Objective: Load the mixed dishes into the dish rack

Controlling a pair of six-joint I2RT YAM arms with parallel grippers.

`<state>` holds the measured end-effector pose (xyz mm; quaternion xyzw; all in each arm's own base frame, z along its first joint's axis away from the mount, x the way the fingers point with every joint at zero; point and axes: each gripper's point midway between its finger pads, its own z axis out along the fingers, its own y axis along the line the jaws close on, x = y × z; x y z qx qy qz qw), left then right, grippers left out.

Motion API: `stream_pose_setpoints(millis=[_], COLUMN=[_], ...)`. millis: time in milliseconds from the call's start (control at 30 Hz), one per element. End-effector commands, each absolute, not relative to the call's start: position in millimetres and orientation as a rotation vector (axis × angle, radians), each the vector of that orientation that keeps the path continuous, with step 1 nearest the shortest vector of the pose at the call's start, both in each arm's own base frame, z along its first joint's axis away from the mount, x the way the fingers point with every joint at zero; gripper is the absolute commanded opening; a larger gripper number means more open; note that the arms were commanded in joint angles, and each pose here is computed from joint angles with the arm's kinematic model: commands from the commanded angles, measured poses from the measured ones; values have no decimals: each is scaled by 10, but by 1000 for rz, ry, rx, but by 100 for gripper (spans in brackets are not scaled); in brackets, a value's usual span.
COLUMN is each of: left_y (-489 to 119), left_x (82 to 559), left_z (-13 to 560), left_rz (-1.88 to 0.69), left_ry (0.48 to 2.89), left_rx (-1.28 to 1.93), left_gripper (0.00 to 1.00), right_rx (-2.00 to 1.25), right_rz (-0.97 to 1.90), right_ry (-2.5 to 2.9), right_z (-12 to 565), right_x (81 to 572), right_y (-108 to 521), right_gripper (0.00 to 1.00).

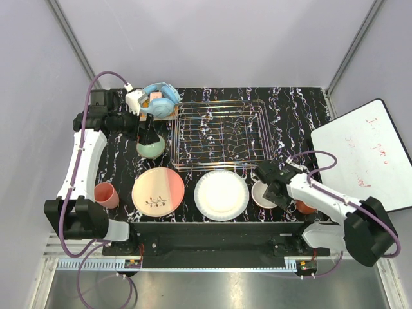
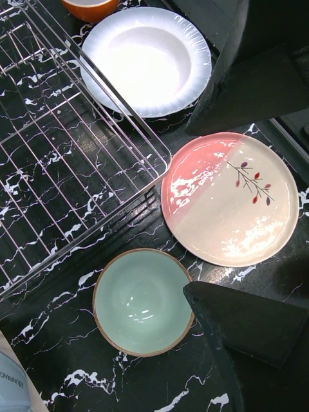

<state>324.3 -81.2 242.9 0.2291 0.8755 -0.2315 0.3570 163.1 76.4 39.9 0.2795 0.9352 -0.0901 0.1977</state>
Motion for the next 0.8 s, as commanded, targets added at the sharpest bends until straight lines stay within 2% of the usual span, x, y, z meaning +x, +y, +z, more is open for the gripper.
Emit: stream_pose_setpoints(millis=[0, 367, 400, 467, 500, 600, 767], left_y=[-796, -825, -819, -805, -804, -804, -824], left_x=[3292, 3276, 3264, 3255, 3253, 3260, 3299], left_z=[2574, 2621, 2614, 2601, 2599, 2620, 2623], left_rz=[-560, -580, -575, -562, -561, -562, -575], left_ry=[2204, 2193, 2194, 2195, 2195, 2189, 2184], left_rx=[614, 605, 609, 614, 617, 616, 615], left_gripper=[99, 99, 99, 99, 99, 99, 99], right_rx=[785, 720, 721, 721, 720, 717, 657], right_rz=[-274, -305, -305, -293, -287, -245, -211], right_ry=[2559, 2603, 2608, 2607, 2606, 2596, 2561], right_z=[346, 293, 285, 292, 299, 366, 581], right_x=[1758, 1784, 1775, 1775, 1776, 1782, 1801], right_y=[764, 807, 809, 816, 820, 849, 911], right_gripper=[51, 44, 40, 28, 17, 0, 0])
